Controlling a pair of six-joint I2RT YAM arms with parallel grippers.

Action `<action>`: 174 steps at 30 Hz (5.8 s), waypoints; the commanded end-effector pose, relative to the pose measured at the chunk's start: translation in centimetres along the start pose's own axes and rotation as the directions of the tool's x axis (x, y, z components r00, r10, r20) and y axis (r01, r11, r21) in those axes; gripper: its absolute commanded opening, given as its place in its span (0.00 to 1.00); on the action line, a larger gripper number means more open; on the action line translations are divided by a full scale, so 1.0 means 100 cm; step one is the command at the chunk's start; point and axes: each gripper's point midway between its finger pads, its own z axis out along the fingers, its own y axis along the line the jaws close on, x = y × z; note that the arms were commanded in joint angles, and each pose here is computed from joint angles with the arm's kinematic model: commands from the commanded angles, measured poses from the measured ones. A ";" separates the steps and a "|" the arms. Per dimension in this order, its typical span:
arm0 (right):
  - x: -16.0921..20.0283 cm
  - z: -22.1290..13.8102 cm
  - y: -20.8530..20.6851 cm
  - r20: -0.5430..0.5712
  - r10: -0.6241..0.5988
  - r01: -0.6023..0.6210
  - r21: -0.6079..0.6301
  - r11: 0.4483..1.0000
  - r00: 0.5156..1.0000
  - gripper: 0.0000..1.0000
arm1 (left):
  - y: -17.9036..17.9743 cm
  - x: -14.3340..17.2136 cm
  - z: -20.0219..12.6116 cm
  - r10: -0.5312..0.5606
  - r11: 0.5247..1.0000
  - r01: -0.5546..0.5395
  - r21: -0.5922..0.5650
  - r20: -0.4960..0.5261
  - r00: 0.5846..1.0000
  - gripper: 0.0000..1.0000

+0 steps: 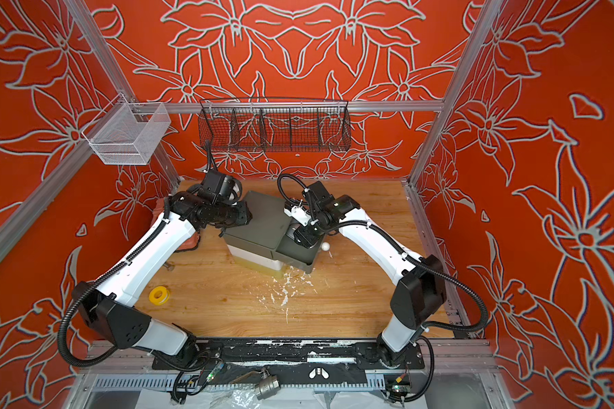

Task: Take the mice out of the drawer
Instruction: Pick up the mouse from the drawer, then place the mouse at the center of the board, then pick up the mouse from the drawer.

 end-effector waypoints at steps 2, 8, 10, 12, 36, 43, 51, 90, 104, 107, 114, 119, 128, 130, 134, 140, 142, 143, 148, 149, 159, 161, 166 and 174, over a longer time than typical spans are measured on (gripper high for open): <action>0.005 -0.016 -0.007 -0.014 0.086 -0.085 0.041 0.996 0.996 0.58 | 0.000 -0.004 -0.011 -0.011 1.000 0.011 0.009 0.028 1.000 0.36; 0.000 -0.024 -0.012 -0.020 0.211 -0.210 0.059 0.976 0.977 0.58 | -0.005 -0.005 -0.013 -0.020 0.999 0.019 0.035 0.026 0.999 0.36; -0.002 -0.029 -0.016 -0.007 0.247 -0.245 0.083 0.966 0.969 0.58 | -0.005 -0.006 -0.014 -0.019 0.999 0.018 0.034 0.029 0.999 0.36; -0.005 -0.033 -0.021 0.011 0.284 -0.284 0.098 0.954 0.959 0.58 | -0.005 -0.006 -0.015 -0.019 0.999 0.018 0.035 0.030 0.999 0.36; 0.067 -0.053 -0.177 0.173 0.564 -0.583 0.375 0.720 0.808 0.60 | -0.064 0.028 -0.022 0.068 0.981 -0.062 0.183 -0.023 0.997 0.40; 0.093 0.001 -0.220 0.126 0.580 -0.581 0.369 0.725 0.805 0.60 | -0.073 0.032 -0.017 0.081 0.977 -0.074 0.200 -0.027 0.996 0.40; 0.111 0.043 -0.252 0.093 0.634 -0.628 0.302 0.717 0.768 0.60 | -0.072 0.027 -0.016 0.091 0.980 -0.088 0.180 -0.004 0.996 0.40; 0.096 -0.008 -0.244 0.165 0.669 -0.684 0.285 0.671 0.725 0.80 | -0.050 0.012 -0.041 0.146 0.986 -0.153 0.073 0.096 0.985 0.46; 0.033 -0.124 -0.111 0.355 0.612 -0.639 -0.052 0.768 0.707 0.79 | -0.032 0.036 -0.059 0.144 0.982 -0.158 0.107 0.130 0.981 0.51; 0.022 -0.128 -0.081 0.331 0.576 -0.588 -0.074 0.805 0.747 0.77 | -0.032 0.040 -0.060 0.109 0.983 -0.128 0.134 0.139 0.984 0.51; -0.010 -0.099 -0.038 0.242 0.548 -0.537 -0.115 0.836 0.801 0.63 | -0.032 0.042 -0.058 0.045 0.985 -0.068 0.160 0.144 0.989 0.52; -0.027 -0.069 -0.034 0.215 0.555 -0.560 -0.042 0.827 0.804 0.57 | -0.035 0.043 -0.052 0.010 0.983 -0.036 0.182 0.140 0.990 0.52; -0.041 -0.034 -0.054 0.223 0.683 -0.710 0.070 0.701 0.696 0.53 | -0.031 0.039 -0.040 -0.010 0.990 -0.010 0.143 0.140 0.990 0.52; -0.042 -0.029 -0.060 0.236 0.697 -0.730 0.097 0.677 0.677 0.53 | -0.030 0.038 -0.037 -0.010 0.991 -0.009 0.132 0.141 0.990 0.52; -0.042 -0.014 -0.063 0.215 0.728 -0.756 0.101 0.646 0.651 0.54 | -0.030 0.037 -0.034 -0.006 0.992 -0.011 0.122 0.137 0.991 0.52; -0.052 0.000 -0.054 0.204 0.754 -0.776 0.056 0.628 0.625 0.57 | -0.030 0.036 -0.031 -0.009 0.993 -0.008 0.118 0.138 0.990 0.52; -0.050 0.005 -0.055 0.205 0.770 -0.793 0.058 0.607 0.605 0.59 | -0.030 0.036 -0.030 -0.011 0.993 -0.005 0.117 0.138 0.990 0.52; -0.051 0.008 -0.055 0.206 0.777 -0.799 0.047 0.600 0.595 0.60 | -0.030 0.036 -0.030 -0.013 0.993 -0.004 0.119 0.139 0.990 0.52; -0.056 0.020 -0.056 0.194 0.796 -0.815 0.030 0.579 0.573 0.63 | -0.030 0.035 -0.024 -0.018 0.994 0.004 0.108 0.132 0.991 0.52; -0.056 0.023 -0.056 0.191 0.799 -0.817 0.030 0.575 0.570 0.64 | -0.030 0.035 -0.023 -0.018 0.994 0.004 0.105 0.131 0.991 0.52; -0.026 0.021 -0.062 0.197 0.792 -0.816 0.144 0.560 0.578 0.61 | -0.022 0.034 -0.012 -0.013 0.999 0.006 0.054 0.130 0.991 0.52; -0.018 0.017 -0.062 0.205 0.790 -0.817 0.162 0.554 0.577 0.61 | -0.021 0.035 -0.009 -0.014 0.999 0.008 0.046 0.125 0.992 0.52; 0.002 0.001 -0.062 0.220 0.768 -0.796 0.242 0.554 0.602 0.60 | -0.016 0.033 -0.006 -0.024 1.000 0.023 0.008 0.127 0.992 0.52; 0.005 -0.023 -0.053 0.248 0.739 -0.780 0.220 0.586 0.626 0.59 | -0.012 0.034 -0.004 -0.029 1.000 0.030 -0.007 0.131 0.991 0.52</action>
